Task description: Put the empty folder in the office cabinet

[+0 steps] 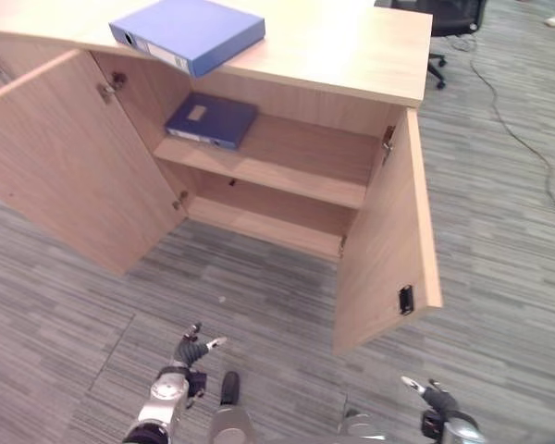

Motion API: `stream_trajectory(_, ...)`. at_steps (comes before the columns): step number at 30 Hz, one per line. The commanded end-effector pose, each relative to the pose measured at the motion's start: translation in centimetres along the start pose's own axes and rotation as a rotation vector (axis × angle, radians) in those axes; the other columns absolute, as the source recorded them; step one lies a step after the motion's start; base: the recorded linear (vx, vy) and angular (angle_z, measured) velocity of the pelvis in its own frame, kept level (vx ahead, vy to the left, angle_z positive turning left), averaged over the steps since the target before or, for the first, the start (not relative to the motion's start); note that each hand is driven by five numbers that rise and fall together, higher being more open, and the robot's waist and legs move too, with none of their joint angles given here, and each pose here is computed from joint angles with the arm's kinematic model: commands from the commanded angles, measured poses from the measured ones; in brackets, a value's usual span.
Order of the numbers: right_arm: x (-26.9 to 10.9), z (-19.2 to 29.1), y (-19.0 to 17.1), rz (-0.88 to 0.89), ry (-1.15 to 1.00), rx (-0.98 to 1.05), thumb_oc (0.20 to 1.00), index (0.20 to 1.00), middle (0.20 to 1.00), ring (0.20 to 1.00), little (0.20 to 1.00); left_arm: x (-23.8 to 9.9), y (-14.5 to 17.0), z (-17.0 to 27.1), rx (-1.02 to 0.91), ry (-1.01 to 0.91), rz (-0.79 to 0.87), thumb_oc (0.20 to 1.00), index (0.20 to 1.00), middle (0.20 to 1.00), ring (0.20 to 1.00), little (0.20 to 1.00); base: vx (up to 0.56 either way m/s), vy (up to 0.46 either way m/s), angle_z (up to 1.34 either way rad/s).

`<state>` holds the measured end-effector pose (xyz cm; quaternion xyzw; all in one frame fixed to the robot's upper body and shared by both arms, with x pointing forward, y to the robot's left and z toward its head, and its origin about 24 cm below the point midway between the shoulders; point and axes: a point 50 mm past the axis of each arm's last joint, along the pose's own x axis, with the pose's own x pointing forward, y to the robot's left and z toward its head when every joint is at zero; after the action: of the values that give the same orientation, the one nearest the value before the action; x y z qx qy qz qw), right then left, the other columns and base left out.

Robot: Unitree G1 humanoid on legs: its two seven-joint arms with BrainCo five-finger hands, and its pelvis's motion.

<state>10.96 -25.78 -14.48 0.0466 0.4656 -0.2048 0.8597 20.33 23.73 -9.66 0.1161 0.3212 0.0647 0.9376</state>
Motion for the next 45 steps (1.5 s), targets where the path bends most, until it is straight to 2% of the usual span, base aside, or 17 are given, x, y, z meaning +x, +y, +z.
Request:
stream_trajectory(1, 0.0, 1.0, -2.8, -0.070, -0.021, -0.017, 1.000, 1.000, 1.000, 1.000, 1.000, -0.3, 0.1, 0.6, 0.005, -0.074, 0.007, 1.000, 1.000, 1.000, 1.000, 1.000, 0.07, 0.434, -0.63)
stream_trajectory(9, 0.4, 2.5, 0.1, 0.012, -0.085, -0.024, 1.000, 1.000, 1.000, 1.000, 1.000, -0.2, 1.3, 2.3, 0.005, -0.131, 0.017, 1.000, 1.000, 1.000, 1.000, 1.000, -0.11, 0.593, -0.76)
stream_trajectory(15, 0.3, 2.1, 1.1, 0.048, -0.082, -0.061, 1.000, 1.000, 1.000, 1.000, 1.000, -0.4, 0.8, 1.5, -0.024, -0.101, 0.003, 1.000, 1.000, 1.000, 1.000, 1.000, -0.10, 0.230, -0.27)
stream_trajectory(24, 0.2, 2.2, -0.7, 0.031, -0.077, -0.116, 1.000, 1.000, 1.000, 1.000, 1.000, -0.7, -2.2, 1.8, -0.054, -0.123, -0.090, 1.000, 1.000, 1.000, 1.000, 1.000, -0.06, 0.054, 0.04)
stream_trajectory(35, 0.0, 1.6, -2.7, 0.000, -0.031, -0.170, 1.000, 1.000, 1.000, 1.000, 1.000, -1.0, -1.4, 0.1, -0.038, -0.063, -0.056, 1.000, 1.000, 1.000, 1.000, 1.000, 0.10, 0.252, -0.01)
stream_trajectory(45, 0.3, 1.8, -2.1, 0.022, -0.016, -0.214, 1.000, 1.000, 1.000, 1.000, 1.000, -0.8, -1.3, -0.7, -0.030, -0.020, -0.048, 1.000, 1.000, 1.000, 1.000, 1.000, 0.15, 0.360, -0.09)
